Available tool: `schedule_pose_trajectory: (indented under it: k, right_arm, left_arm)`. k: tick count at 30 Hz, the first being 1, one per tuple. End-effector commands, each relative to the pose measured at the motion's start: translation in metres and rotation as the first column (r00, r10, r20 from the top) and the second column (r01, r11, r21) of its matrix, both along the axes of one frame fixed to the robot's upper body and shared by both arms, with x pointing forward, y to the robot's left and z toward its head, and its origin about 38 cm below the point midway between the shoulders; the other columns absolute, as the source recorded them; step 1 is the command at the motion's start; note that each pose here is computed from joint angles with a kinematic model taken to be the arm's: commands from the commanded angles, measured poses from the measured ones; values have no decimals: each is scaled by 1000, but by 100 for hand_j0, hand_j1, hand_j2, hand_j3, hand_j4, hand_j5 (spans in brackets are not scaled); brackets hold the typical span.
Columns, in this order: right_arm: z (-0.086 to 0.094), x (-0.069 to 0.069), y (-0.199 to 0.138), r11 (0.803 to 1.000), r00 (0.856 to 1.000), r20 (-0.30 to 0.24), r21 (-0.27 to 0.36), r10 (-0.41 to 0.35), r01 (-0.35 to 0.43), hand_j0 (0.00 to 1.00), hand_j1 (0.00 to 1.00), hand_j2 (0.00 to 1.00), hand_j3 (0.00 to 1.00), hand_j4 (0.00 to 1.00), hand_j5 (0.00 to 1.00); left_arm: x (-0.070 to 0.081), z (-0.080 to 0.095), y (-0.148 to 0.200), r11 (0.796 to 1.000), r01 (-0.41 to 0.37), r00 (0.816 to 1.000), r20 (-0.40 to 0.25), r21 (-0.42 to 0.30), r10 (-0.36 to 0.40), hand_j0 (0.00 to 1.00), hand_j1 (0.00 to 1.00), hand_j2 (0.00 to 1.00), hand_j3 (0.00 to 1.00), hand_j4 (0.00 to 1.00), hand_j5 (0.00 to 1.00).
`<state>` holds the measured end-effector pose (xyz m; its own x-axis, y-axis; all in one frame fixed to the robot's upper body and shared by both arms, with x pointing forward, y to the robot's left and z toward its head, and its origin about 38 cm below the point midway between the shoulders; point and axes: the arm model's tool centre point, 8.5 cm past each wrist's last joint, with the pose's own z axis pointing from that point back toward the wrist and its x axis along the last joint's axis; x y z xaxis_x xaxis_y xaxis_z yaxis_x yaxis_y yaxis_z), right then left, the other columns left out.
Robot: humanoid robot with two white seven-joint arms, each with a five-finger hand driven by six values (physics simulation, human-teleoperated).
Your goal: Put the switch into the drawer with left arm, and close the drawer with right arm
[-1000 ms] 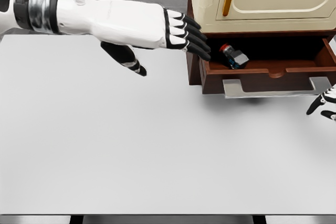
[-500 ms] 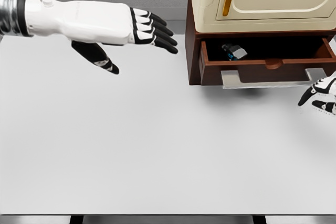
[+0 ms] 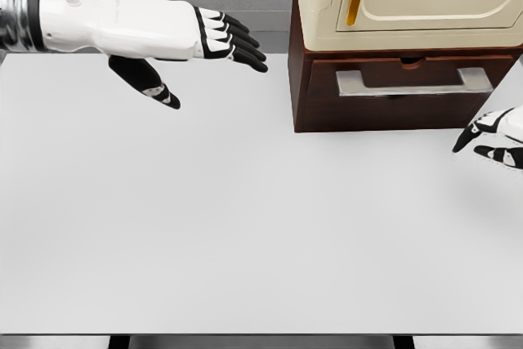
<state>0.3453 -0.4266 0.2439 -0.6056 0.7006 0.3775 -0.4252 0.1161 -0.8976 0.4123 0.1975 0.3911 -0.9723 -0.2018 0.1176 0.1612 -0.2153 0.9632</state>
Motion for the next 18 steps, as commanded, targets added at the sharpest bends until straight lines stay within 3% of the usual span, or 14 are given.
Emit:
schedule_pose_trajectory:
  k: [1, 6, 7, 9, 18]
  right_arm:
    - [-14, 1, -2, 1000, 999, -37, 2, -9, 9, 52, 52, 52, 52, 52, 52]
    - [-15, 12, 2, 1000, 999, -37, 7, -5, 5, 53, 53, 53, 53, 53, 53]
    - [-19, 11, 6, 1000, 999, -48, -3, 7, -7, 58, 58, 58, 58, 58, 58]
    - [-25, 5, 28, 996, 995, -59, -27, 77, -79, 100, 100, 100, 100, 100, 100]
    - [-29, 2, 37, 994, 991, -73, -24, 108, -110, 100, 100, 100, 100, 100, 100]
  left_arm:
    - [1, 0, 0, 1000, -5, 1000, -6, -5, 5, 100, 100, 100, 100, 100, 100]
    - [4, 0, 3, 1000, -17, 1000, -6, -4, 17, 100, 100, 100, 100, 100, 100]
    - [4, -1, 3, 1000, -20, 1000, 5, 9, 20, 100, 100, 100, 100, 100, 100]
    - [5, -2, 3, 1000, -20, 1000, 11, 15, 20, 100, 100, 100, 100, 100, 100]
    - [4, -3, 3, 1000, -19, 1000, 8, 16, 19, 100, 100, 100, 100, 100, 100]
